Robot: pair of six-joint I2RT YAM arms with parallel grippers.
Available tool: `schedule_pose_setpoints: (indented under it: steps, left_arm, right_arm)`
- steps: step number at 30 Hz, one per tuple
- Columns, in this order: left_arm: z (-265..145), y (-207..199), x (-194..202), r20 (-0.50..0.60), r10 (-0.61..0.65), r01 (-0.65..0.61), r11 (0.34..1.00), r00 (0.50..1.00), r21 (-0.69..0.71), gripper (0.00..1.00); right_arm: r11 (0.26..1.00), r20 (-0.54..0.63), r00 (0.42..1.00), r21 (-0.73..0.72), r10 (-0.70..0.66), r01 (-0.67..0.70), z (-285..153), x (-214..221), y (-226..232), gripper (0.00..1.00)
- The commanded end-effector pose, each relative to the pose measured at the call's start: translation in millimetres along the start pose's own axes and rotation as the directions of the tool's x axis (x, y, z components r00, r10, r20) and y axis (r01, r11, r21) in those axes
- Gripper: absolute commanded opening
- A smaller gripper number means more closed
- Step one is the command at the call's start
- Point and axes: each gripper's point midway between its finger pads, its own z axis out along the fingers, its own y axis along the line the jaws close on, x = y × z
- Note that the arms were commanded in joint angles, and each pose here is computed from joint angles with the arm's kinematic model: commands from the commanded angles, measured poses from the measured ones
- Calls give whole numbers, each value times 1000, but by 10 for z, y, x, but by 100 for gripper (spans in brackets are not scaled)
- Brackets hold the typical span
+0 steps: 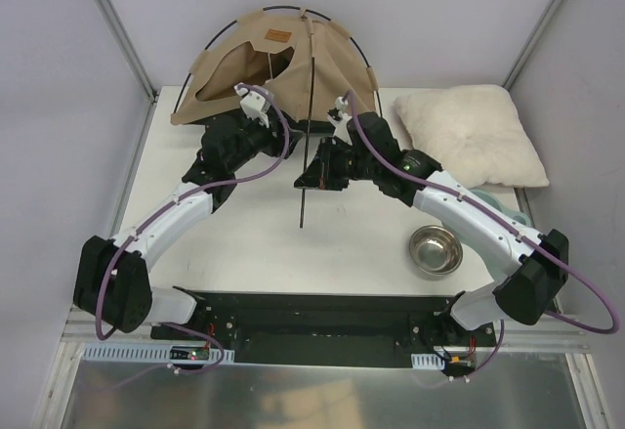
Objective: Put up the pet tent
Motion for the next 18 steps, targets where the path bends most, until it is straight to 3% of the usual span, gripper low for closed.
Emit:
schedule_pose_setpoints:
  steps: [1,7,18]
  left_arm:
    - [151,-8,-408,157,212,-220,975,965,36,67]
    - [315,72,-407,162,233,-238,971,959,16,65]
    - [508,179,-418,168,203,-203,979,965,-17,42]
  right_arm:
    - [999,75,997,-37,-11,14,-62,-233,171,0]
    - [999,72,997,-43,-7,10,-70,-223,181,0]
    - [998,71,997,-56,3,1,-38,-233,203,0]
